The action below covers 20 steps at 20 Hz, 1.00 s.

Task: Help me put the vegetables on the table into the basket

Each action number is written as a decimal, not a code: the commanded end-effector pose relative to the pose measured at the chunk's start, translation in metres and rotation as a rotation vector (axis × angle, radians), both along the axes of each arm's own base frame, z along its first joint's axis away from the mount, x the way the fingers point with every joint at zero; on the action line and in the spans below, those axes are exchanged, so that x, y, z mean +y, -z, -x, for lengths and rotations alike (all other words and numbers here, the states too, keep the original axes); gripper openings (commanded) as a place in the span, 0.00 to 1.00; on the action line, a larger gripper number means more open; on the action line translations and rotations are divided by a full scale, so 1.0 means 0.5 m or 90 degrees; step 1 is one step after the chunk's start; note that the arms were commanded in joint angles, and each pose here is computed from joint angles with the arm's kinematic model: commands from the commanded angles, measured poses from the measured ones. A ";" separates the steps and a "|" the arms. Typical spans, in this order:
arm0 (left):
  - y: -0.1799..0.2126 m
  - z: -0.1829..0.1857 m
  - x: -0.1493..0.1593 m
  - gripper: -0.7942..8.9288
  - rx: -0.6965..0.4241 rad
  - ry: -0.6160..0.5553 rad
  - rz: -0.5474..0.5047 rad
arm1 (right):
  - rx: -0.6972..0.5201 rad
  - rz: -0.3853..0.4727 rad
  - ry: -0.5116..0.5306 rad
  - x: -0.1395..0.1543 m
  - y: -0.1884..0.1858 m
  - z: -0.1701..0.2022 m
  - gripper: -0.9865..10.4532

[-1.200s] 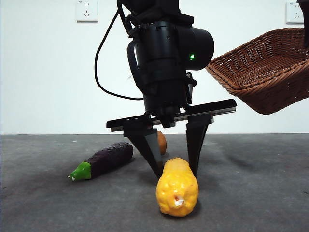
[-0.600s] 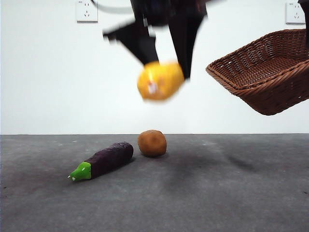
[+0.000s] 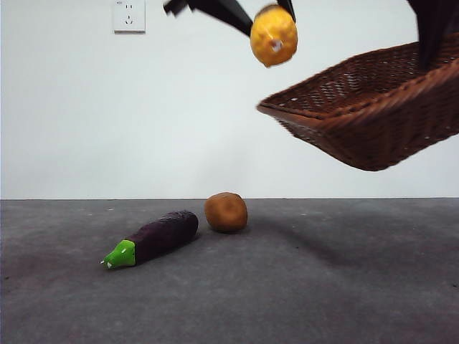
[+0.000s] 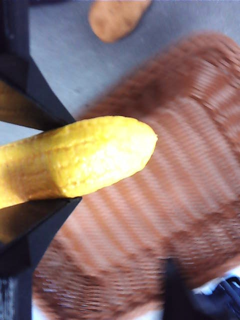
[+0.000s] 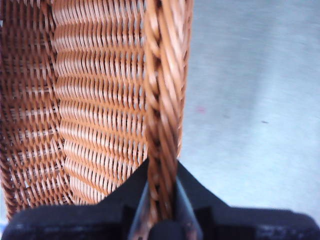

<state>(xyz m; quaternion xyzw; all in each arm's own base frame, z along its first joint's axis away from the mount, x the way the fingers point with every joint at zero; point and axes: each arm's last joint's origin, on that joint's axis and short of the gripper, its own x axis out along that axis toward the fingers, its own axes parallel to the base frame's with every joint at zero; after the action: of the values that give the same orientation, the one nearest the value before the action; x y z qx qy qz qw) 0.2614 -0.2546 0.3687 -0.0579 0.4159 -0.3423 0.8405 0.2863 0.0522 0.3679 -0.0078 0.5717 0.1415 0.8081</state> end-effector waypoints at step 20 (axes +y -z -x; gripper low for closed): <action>0.066 -0.106 0.053 0.69 0.036 -0.075 -0.035 | 0.015 0.032 0.039 0.011 0.001 0.005 0.08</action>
<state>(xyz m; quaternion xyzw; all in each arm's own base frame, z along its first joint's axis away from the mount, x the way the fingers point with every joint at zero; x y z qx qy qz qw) 0.3132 -0.2303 0.3359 -0.0841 0.4507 -0.2773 0.8443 0.2847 0.0585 0.3674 -0.0143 0.5765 0.1075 0.8099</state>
